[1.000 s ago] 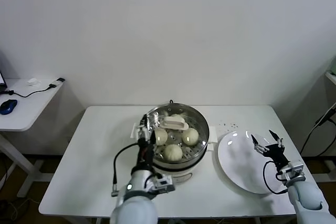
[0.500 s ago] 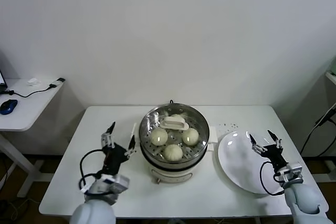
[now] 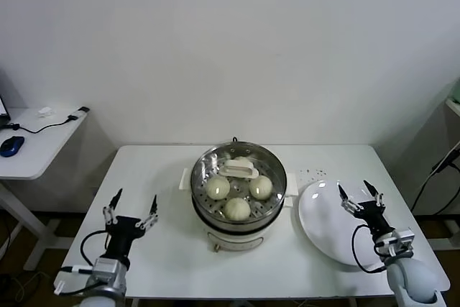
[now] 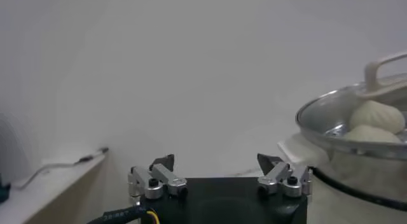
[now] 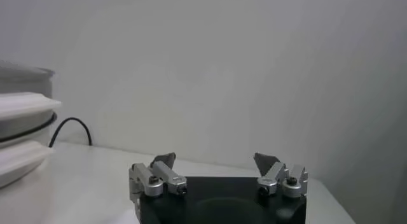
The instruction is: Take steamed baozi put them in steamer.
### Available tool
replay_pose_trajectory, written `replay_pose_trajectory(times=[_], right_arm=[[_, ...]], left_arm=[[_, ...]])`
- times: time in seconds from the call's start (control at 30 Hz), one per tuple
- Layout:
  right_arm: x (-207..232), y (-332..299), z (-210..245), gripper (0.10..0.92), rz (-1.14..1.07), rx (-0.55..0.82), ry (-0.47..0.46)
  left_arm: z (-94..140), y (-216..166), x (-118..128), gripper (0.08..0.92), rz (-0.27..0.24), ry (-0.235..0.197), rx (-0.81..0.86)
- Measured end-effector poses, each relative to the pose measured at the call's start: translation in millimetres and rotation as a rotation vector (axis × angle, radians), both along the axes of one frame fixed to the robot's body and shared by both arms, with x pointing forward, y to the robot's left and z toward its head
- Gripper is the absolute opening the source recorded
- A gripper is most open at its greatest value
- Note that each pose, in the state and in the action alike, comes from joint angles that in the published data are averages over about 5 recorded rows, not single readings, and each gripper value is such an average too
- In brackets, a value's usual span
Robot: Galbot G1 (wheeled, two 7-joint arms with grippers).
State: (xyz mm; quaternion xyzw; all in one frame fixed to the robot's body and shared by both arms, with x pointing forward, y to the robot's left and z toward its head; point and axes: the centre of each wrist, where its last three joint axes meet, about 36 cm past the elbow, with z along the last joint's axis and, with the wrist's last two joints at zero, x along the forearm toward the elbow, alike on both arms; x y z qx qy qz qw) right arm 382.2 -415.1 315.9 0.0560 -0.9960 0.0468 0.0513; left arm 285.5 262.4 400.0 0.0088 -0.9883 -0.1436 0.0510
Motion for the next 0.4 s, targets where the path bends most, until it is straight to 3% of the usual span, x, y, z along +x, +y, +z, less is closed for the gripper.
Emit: replay_pose_trajectory(times=[0.4], right_arm=[[-11, 10, 5, 0.823, 0.001, 0.026, -0.013]], left_arm=[[-22, 18, -13, 0.823, 0.06, -0.026, -0.104]])
